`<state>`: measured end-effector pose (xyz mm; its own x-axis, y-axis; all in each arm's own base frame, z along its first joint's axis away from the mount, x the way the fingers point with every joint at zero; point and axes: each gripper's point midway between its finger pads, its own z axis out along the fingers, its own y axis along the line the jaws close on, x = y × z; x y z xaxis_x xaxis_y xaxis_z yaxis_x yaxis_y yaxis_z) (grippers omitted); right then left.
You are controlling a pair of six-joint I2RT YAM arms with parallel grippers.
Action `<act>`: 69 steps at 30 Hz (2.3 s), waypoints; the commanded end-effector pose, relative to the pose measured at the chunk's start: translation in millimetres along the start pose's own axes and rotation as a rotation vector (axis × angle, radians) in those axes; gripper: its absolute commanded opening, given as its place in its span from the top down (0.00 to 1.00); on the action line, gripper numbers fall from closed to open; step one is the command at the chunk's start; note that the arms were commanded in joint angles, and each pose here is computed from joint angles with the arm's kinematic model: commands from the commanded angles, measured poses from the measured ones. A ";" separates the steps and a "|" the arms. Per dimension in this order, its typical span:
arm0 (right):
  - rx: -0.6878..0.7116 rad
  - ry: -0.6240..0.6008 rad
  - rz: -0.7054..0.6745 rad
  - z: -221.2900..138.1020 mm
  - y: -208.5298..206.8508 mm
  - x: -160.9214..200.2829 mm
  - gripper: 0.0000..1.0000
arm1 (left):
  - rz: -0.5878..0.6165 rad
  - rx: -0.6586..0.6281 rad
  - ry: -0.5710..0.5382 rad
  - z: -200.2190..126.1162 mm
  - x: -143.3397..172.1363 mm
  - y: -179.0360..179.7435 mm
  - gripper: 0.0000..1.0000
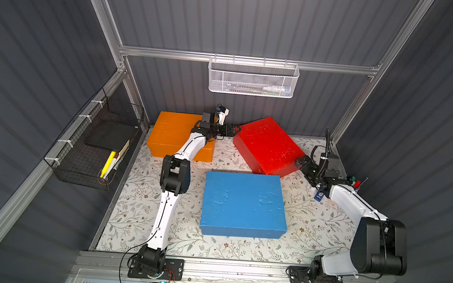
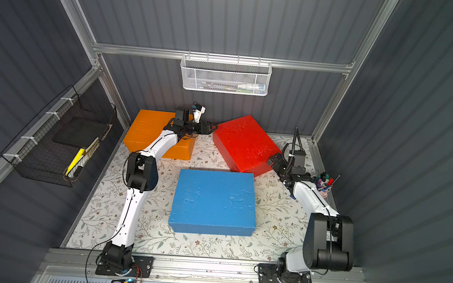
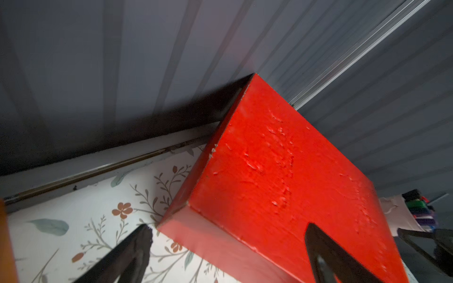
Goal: Stack the shoeboxes
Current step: Adjust the shoebox at the center of the board.
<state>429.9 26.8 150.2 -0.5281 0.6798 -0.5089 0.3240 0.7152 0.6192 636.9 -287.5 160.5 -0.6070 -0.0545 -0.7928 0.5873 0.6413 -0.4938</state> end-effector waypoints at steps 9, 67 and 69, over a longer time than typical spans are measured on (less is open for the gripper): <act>-0.070 0.000 0.021 34.8 23.0 -12.6 0.01 | 0.134 0.035 -0.110 51.3 24.3 23.1 0.01; 0.063 0.122 -0.155 85.3 26.2 -14.2 0.01 | -0.201 0.080 0.208 -45.7 118.4 -75.4 0.01; 0.051 0.132 -0.178 87.9 36.9 -8.7 0.01 | -0.208 0.073 0.231 -54.3 127.8 -81.6 0.01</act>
<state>510.5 38.6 115.5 -0.6489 0.5695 -0.5045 0.3180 0.8054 0.5002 507.3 -303.2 114.8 -0.8059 -0.0420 -0.5906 0.4698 0.5617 -0.6810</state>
